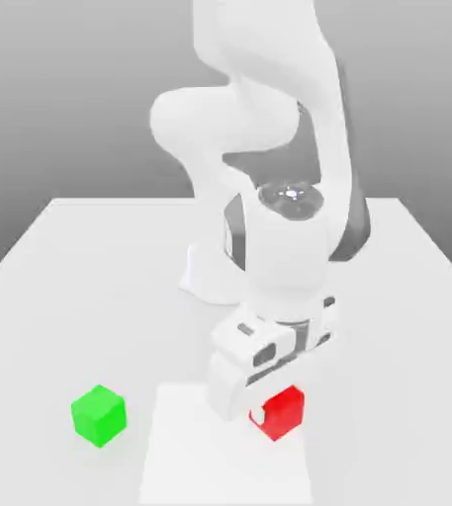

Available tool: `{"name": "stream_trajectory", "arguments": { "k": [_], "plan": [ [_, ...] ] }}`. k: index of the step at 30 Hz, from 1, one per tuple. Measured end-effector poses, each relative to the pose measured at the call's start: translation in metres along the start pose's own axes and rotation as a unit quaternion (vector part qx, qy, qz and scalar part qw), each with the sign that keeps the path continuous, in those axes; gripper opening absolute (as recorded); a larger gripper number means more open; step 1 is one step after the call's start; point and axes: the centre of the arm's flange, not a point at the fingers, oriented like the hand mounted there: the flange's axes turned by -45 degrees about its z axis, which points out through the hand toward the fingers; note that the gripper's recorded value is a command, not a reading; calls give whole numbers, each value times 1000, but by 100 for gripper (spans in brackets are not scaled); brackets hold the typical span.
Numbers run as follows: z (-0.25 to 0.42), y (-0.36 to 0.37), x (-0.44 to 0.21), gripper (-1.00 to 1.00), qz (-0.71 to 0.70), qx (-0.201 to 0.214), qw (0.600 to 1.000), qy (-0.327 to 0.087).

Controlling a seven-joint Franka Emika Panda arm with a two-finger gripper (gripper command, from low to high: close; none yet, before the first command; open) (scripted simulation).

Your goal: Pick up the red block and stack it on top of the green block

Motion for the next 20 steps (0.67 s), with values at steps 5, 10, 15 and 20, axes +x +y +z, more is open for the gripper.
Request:
{"name": "stream_trajectory", "arguments": {
  "k": [5,10,15,20],
  "plan": [
    [-30,82,-54,-100,106,-2,994,-1],
    [-51,168,-152,-100,242,0,970,-1],
    [-12,177,-162,-100,253,1,968,1],
    [7,176,-162,100,252,0,968,0]
  ]
}}
